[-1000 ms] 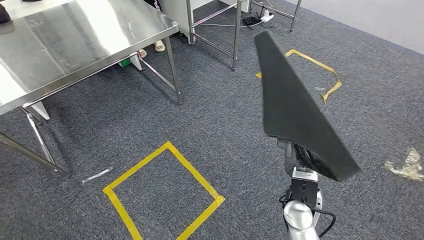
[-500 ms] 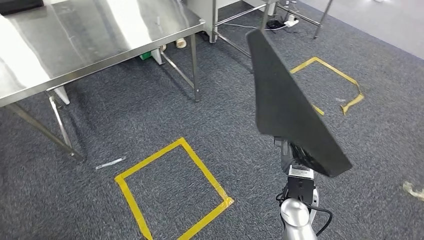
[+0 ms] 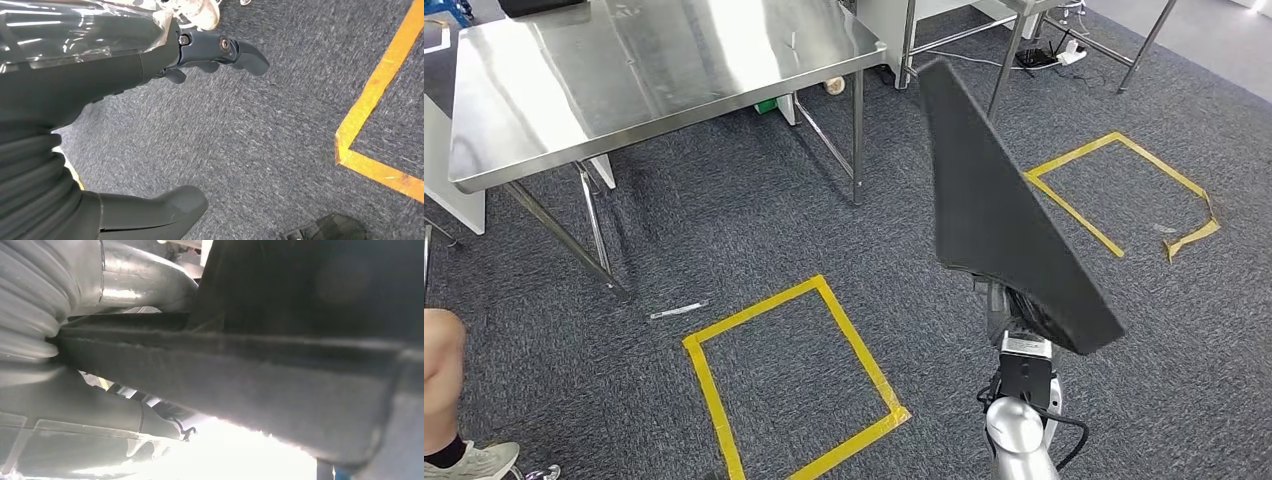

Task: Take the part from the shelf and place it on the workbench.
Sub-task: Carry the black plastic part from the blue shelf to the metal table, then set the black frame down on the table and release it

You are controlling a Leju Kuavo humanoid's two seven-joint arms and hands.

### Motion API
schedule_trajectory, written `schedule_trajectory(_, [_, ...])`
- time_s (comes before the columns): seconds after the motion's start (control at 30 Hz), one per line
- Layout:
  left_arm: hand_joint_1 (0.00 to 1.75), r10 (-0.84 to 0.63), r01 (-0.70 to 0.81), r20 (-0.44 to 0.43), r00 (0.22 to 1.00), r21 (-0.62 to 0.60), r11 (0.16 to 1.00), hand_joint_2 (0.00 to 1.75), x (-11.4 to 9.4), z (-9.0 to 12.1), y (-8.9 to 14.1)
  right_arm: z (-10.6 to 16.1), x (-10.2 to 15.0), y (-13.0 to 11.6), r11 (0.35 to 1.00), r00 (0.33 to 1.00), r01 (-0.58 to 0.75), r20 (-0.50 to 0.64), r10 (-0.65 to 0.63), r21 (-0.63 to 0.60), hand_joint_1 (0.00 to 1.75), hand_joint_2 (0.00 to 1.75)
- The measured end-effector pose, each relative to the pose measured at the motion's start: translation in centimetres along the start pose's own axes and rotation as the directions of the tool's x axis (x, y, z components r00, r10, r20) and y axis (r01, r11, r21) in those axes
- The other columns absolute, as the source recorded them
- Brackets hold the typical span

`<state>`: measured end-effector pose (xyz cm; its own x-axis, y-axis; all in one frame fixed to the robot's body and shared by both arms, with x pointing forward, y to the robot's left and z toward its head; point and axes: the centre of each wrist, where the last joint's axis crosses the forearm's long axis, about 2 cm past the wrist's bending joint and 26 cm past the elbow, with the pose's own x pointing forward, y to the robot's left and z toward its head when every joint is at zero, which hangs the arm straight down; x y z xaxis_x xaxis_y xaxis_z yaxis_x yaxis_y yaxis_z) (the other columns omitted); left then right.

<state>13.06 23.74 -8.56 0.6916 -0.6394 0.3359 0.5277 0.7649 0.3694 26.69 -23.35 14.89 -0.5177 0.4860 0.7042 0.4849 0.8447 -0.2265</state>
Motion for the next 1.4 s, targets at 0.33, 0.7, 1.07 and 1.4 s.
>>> schedule_trajectory(0.33, [0.00, -0.001, 0.001, -0.003, 1.000, 0.007, 1.000, 1.75, 0.00, -0.01, 0.00, 0.12, 0.00, -0.01, 1.000, 1.000, -0.008, 0.002, 0.008, 0.001, 1.75, 1.75])
schedule_trajectory(0.7, [0.00, -0.003, 0.003, -0.001, 1.000, 0.000, 1.000, 1.75, 0.47, -0.03, -0.12, 0.57, -0.10, -0.22, 1.000, 1.000, -0.030, 0.002, 0.030, 0.008, 1.75, 1.75])
schedule_trajectory(1.07, [0.00, -0.002, 0.002, -0.005, 1.000, 0.001, 1.000, 1.75, 0.29, -0.02, -0.13, 0.53, 0.03, -0.05, 0.999, 0.999, -0.033, 0.016, 0.033, 0.015, 1.75, 1.75])
schedule_trajectory(1.4, [0.00, 0.001, -0.001, 0.001, 1.000, -0.012, 1.000, 1.75, 0.11, 0.02, -0.26, 0.68, 0.24, 0.12, 0.999, 0.998, -0.049, 0.033, 0.048, 0.019, 1.75, 1.75])
